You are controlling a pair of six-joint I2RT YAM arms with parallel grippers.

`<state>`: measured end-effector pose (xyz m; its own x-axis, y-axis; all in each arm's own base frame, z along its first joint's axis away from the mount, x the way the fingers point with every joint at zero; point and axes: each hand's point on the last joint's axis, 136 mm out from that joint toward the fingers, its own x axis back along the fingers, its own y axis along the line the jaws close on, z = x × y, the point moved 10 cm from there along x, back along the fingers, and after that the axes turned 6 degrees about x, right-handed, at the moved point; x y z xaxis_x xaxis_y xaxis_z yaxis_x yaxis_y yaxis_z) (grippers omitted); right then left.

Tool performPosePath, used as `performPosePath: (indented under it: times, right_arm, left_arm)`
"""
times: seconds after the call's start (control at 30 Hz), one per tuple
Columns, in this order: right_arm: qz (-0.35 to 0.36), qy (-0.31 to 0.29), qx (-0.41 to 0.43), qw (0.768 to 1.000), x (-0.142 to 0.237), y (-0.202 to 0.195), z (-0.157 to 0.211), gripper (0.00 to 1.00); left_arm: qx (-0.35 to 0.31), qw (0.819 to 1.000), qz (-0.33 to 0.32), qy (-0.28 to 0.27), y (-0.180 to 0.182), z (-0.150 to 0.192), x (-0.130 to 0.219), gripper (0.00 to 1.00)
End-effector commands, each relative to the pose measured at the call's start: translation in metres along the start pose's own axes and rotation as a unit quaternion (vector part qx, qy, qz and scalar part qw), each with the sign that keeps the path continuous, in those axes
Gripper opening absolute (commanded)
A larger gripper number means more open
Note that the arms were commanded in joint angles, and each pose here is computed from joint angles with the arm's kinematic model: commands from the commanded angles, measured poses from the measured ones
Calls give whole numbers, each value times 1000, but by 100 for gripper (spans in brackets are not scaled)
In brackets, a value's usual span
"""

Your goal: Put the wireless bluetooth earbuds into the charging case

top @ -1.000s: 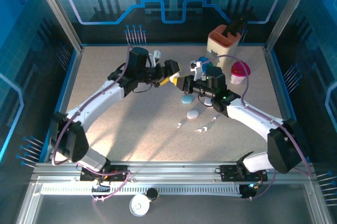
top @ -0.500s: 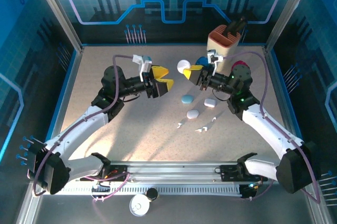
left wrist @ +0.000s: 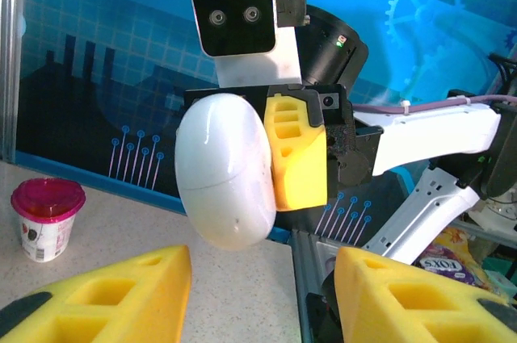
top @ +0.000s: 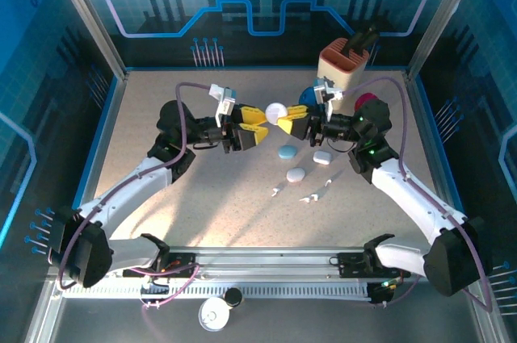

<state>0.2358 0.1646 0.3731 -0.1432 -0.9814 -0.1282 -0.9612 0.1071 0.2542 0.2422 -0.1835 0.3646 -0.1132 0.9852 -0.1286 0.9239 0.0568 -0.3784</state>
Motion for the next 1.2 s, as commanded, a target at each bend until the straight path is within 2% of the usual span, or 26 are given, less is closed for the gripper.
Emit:
performPosePath:
  times: [0.0,0.63,0.73,0.8,0.93,0.97,1.03,1.1,1.17]
  right_arm:
    - [-29,-1,35,999,-7,8,-9,1]
    - [-50,24,32,998,-14,7,2,0]
    - [-46,23,30,998,-14,6,2,0]
    - [-45,20,30,998,-15,6,1,1]
    - [-17,4,29,999,-14,6,-4,13]
    - [-6,-1,27,1000,-14,5,-6,19]
    - [37,-13,15,999,-12,0,-9,38]
    - [76,-24,2,997,-9,-5,-12,49]
    - [111,-18,-17,994,-7,-10,-13,53]
  left_arm:
    - [-16,999,31,-8,-5,-12,-2,47]
    - [0,999,45,-9,-2,-13,-6,33]
    - [3,999,48,-5,-1,-11,-7,23]
    - [1,999,53,-3,-2,-11,-7,13]
    - [-14,999,52,0,-2,-8,-6,12]
    - [-20,998,52,1,-3,-7,-5,12]
    - [-39,998,54,6,-5,-5,-4,11]
    - [-63,997,49,12,-6,0,-2,11]
    - [-87,995,40,22,-8,3,1,9]
